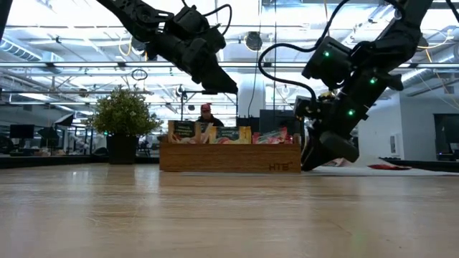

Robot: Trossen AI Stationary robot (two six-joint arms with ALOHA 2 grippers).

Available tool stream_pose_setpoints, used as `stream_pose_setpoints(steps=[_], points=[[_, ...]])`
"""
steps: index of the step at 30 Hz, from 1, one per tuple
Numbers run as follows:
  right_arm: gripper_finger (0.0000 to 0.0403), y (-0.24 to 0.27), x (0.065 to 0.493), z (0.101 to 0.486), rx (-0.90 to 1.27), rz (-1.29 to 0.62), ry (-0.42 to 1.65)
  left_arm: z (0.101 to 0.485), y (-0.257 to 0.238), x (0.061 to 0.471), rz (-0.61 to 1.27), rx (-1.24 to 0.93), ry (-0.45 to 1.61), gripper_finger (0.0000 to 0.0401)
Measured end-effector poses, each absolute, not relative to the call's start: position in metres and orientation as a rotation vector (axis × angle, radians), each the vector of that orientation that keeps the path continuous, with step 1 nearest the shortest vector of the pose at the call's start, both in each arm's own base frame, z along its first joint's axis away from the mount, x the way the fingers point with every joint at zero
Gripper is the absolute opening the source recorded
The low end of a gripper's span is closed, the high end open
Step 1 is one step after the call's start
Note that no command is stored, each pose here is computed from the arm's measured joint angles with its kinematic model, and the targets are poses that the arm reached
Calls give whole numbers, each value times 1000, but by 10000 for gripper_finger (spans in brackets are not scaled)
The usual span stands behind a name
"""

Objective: Pick & Place Tea
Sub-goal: Put the red tea bag into the right section of the wooden organizer

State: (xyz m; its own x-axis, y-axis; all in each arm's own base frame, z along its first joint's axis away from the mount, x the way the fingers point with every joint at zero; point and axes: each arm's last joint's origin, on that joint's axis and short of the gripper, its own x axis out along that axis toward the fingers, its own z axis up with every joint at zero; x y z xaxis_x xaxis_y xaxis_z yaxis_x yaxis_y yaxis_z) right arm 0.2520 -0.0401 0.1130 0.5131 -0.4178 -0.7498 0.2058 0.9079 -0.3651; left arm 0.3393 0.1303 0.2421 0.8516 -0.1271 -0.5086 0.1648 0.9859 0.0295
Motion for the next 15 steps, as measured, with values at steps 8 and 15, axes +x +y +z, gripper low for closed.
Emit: stream_pose_setpoints(steps=[8, 15], points=[[7, -39, 252, 112, -224, -386, 960, 242, 130, 339, -153, 72, 531, 182], [0, -29, 263, 122, -308, -368, 880, 242, 130, 339, -153, 67, 534, 182]])
